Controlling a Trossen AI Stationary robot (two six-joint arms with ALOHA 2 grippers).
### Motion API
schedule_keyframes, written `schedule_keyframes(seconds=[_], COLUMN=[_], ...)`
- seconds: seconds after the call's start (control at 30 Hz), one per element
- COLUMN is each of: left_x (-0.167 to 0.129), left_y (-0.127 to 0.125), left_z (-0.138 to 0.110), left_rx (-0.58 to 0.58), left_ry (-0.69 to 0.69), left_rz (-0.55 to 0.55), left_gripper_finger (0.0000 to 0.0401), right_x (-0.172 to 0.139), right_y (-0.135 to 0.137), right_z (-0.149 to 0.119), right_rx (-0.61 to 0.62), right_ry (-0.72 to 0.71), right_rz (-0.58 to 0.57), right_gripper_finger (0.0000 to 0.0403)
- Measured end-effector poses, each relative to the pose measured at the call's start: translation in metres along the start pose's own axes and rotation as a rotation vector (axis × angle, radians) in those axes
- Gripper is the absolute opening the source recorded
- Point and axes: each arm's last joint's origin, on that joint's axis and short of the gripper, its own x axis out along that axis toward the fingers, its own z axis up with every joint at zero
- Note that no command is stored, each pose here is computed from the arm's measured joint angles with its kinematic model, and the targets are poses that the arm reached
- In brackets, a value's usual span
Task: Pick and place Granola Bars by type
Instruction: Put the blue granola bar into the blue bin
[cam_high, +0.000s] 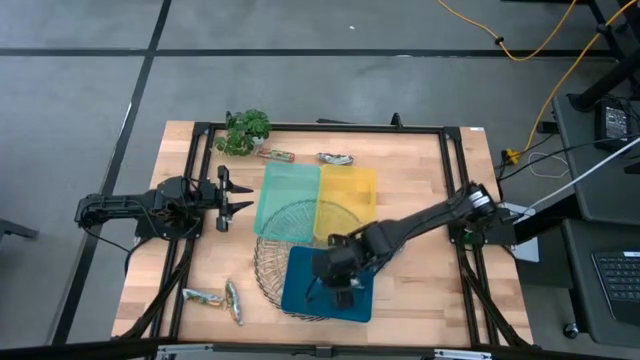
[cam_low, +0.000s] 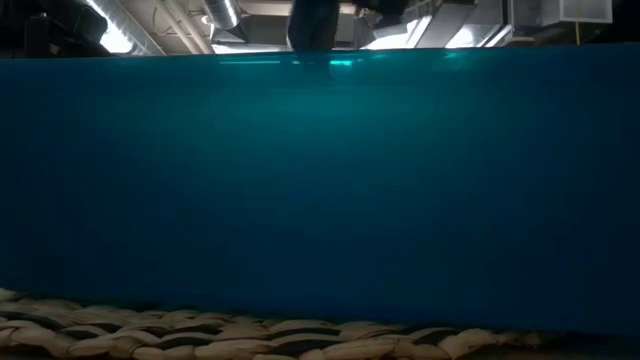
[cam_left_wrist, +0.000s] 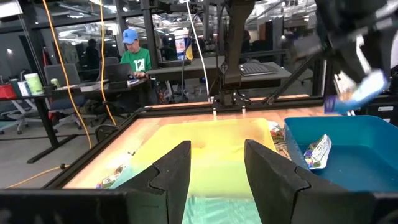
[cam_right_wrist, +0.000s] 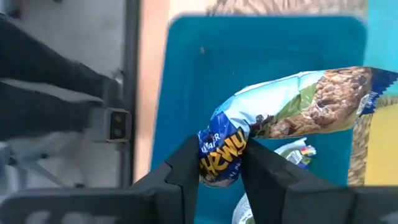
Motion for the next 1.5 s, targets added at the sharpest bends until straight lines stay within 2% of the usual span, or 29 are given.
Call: schedule_keyframes(seconds=[0.37, 0.77, 1.17, 1.5], left_x=[0.0, 0.0, 0.0, 0.0], left_y=[0.0, 0.0, 0.0, 0.0], left_z=[0.0, 0.0, 0.0, 0.0], left_rx=[0.0, 0.0, 0.0, 0.0], left_ry=[0.0, 0.0, 0.0, 0.0], left_rz=[0.0, 0.0, 0.0, 0.0], left_gripper_finger=[0.0143, 0.0143, 0.0143, 0.0143], right_x=[0.069, 0.106, 0.117, 0.116], right_y=[-0.004, -0.012, -0.017, -0.02], right_z=[-0.011, -0.018, -0.019, -0.018], right_rx=[-0.08, -0.139, -0.147, -0.082], right_ry=[0.158, 0.228, 0.234, 0.247], right_rz=[-0.028, -0.064, -0.084, -0.055], right_gripper_finger=[0.0111, 0.0111, 0.0111, 0.0111])
